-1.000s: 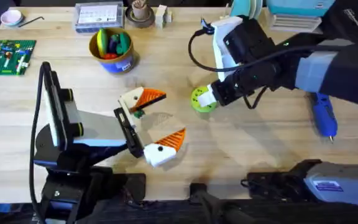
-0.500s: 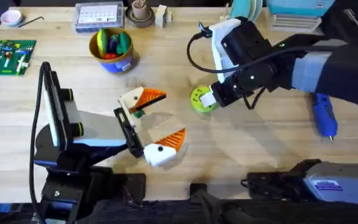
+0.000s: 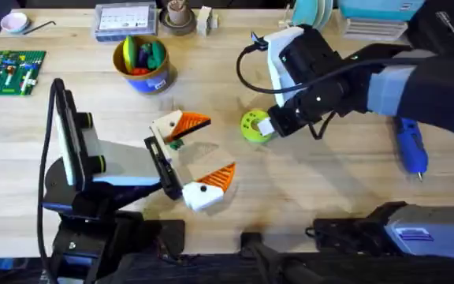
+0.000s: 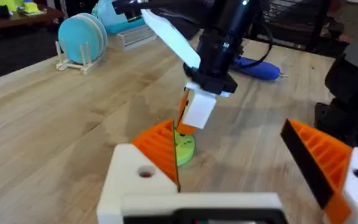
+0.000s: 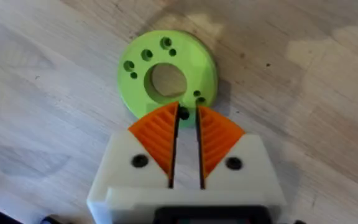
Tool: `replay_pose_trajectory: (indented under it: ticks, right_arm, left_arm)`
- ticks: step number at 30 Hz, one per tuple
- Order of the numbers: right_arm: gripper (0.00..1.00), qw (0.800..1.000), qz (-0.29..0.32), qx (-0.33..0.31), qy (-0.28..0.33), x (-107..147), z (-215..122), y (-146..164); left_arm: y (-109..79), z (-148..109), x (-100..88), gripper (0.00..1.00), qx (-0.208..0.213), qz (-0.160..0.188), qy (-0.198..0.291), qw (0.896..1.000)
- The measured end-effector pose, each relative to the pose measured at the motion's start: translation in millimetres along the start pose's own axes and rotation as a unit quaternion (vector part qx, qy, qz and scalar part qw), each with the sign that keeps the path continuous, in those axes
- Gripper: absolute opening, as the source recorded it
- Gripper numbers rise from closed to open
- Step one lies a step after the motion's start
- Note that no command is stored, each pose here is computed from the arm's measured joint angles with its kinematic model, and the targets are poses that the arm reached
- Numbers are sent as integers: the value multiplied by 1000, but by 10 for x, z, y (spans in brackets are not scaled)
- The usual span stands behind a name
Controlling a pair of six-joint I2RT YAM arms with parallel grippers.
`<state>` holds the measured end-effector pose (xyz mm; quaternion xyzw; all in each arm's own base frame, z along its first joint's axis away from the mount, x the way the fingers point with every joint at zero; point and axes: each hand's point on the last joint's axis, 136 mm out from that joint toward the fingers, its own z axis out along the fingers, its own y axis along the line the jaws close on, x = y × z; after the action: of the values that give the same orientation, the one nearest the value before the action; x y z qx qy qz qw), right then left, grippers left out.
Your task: Pick up the gripper from the table and insert it into the empty holder that is missing its gripper. Then pick up a screw, insert it into the mounting hole, and use the screwdriver to tighten it. Finally, clean up the table by picking up the vegetable and placing it into the bucket.
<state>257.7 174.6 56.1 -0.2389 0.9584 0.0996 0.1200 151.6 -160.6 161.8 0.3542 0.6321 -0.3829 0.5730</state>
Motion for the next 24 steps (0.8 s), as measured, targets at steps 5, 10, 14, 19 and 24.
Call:
replay_pose_trajectory:
  ticks: [5, 10, 14, 19, 24]
  right_arm:
    - [106, 1000, 0, 0, 1, 3, 0, 2]
    - [16, 1000, 0, 0, 1, 3, 0, 2]
    - [11, 1000, -2, 1, 4, 22, -1, -2]
    - [7, 999, -5, 34, 31, 122, -65, -112]
    - [7, 998, -23, 54, 35, 62, -184, -164]
  left_arm:
    - [-1, 0, 0, 993, 0, 0, 0, 1000]
    - [-1, 0, -1, 993, 0, 0, 0, 1000]
    - [-1, 0, 0, 993, 0, 0, 0, 1000]
    - [-1, 0, 0, 993, 0, 0, 0, 1000]
    - [-1, 0, 0, 993, 0, 0, 0, 1000]
